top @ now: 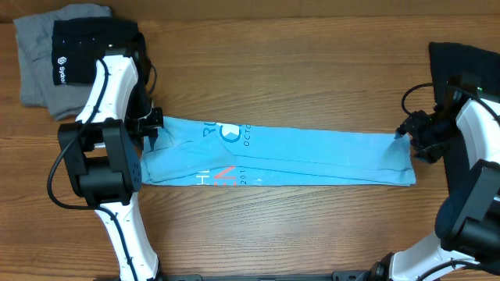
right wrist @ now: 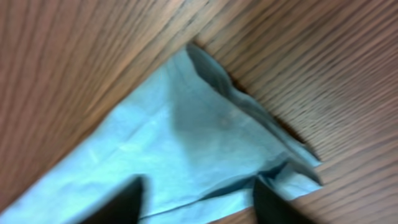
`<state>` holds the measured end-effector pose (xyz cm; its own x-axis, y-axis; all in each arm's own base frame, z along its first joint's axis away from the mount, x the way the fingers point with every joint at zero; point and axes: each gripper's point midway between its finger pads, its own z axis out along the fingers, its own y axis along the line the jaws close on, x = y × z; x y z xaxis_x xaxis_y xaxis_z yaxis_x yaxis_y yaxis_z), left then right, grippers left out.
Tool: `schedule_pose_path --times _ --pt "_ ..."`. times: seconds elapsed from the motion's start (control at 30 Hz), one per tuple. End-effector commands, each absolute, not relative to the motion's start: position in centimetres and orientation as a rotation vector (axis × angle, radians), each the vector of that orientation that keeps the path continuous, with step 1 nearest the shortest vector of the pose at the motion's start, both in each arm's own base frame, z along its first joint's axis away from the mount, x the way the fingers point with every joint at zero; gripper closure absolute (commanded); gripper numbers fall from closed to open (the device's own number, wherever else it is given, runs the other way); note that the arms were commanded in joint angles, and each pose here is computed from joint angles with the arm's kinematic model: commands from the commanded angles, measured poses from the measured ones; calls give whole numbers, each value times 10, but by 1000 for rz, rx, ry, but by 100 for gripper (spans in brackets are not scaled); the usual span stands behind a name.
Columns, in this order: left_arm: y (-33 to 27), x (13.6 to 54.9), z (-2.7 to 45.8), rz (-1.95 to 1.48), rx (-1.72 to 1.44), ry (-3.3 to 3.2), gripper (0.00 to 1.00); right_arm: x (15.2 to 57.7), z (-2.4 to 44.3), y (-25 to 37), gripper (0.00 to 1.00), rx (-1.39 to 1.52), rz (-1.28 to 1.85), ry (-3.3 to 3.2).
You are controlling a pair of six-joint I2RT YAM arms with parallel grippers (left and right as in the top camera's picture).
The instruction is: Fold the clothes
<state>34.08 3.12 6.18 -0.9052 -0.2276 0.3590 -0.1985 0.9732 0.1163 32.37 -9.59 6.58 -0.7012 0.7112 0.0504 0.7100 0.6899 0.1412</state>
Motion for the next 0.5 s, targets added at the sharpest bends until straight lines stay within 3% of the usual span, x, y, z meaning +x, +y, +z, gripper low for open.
schedule_pose_path --times 0.0,0.03,0.23,0.47 --pt "-12 365 76 161 210 -2858 94 337 80 -86 89 1127 331 2853" --pt "-24 367 76 228 161 -2863 96 338 80 -82 96 1117 342 2857" --pt "-65 355 62 270 -26 -2830 96 339 70 -54 96 1001 349 2917" --pt "-81 344 37 241 -37 -2813 96 339 52 -43 96 1004 315 2918"
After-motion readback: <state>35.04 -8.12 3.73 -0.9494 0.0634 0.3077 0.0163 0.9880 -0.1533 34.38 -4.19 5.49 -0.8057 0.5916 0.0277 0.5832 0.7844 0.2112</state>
